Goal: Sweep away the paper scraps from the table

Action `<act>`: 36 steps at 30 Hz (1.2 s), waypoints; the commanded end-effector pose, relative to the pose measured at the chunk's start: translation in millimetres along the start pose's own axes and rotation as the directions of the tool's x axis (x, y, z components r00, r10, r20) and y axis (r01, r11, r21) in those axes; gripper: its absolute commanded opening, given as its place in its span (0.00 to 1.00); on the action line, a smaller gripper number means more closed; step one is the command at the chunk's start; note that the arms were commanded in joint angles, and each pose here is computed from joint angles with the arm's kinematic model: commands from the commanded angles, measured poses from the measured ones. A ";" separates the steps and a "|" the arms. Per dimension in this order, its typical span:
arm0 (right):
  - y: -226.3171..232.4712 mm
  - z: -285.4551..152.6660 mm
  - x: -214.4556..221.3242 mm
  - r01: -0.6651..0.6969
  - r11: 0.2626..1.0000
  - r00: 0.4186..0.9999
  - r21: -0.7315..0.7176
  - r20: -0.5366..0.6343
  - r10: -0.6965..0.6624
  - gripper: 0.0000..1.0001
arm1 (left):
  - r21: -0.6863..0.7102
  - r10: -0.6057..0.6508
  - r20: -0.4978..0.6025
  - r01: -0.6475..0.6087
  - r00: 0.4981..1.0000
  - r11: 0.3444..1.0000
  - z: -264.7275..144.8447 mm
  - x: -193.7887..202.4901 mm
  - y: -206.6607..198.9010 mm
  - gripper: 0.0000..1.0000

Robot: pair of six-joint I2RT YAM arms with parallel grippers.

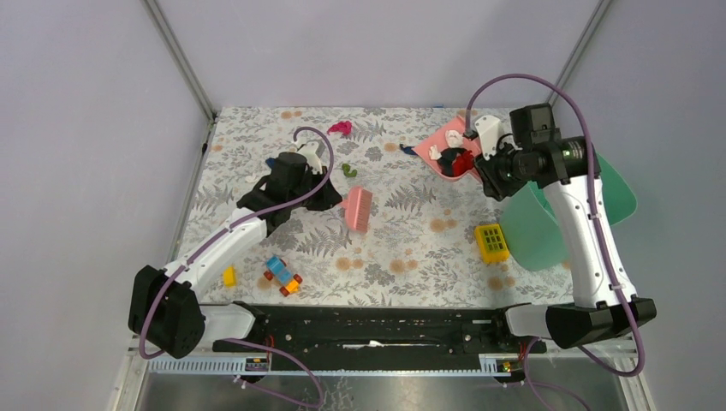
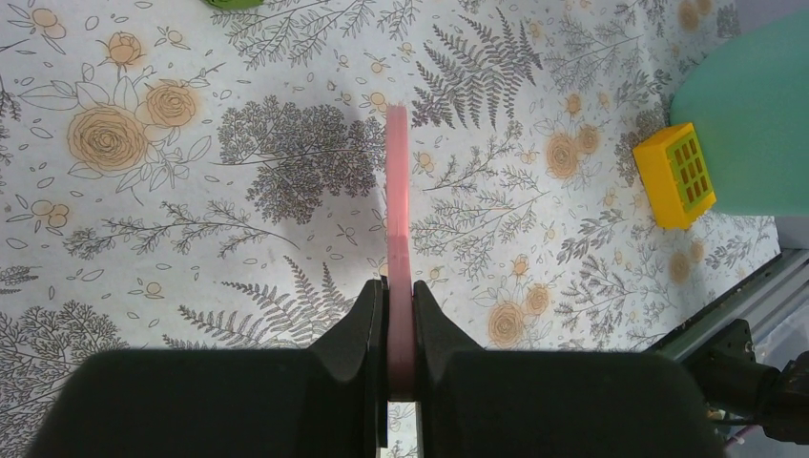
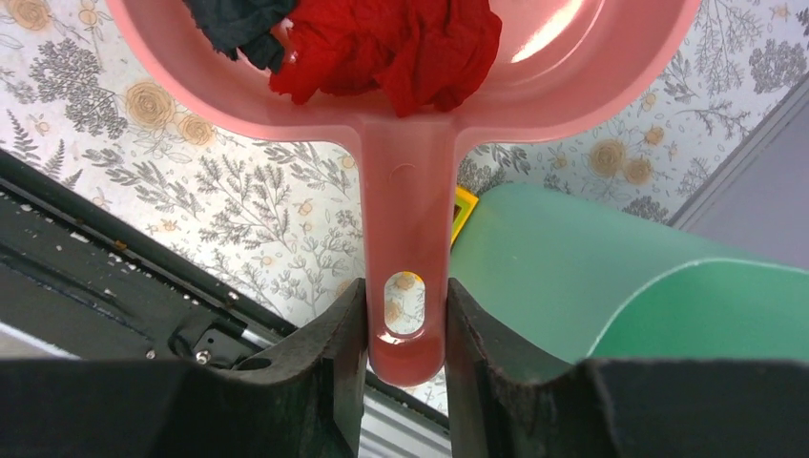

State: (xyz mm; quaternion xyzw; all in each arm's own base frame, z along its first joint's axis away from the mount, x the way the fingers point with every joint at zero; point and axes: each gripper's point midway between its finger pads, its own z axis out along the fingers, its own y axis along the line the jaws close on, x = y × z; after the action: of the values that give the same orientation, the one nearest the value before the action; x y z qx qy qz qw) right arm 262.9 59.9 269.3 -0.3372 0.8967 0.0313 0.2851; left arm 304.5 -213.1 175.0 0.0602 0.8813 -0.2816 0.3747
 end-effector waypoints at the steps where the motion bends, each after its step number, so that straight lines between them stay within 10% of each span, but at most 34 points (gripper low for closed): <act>1: 0.0 -22.8 9.5 -0.070 0.998 0.995 -0.008 -0.068 0.070 0.00 | 0.055 0.005 0.037 -0.008 0.999 0.998 1.4 -11.4 -10.2 0.00; 36: -132.1 -145.7 144.2 -0.256 0.856 0.928 0.448 -0.134 0.348 0.00 | 0.099 -0.017 -0.034 0.020 0.999 0.995 9.6 2.5 -15.6 0.00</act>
State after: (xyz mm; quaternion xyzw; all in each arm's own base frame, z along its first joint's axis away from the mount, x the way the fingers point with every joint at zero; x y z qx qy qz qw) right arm 194.7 -147.3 317.2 -0.0879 0.9586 -0.1214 0.2420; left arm 298.1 -223.5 165.0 0.0709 0.8856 -0.3045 0.3434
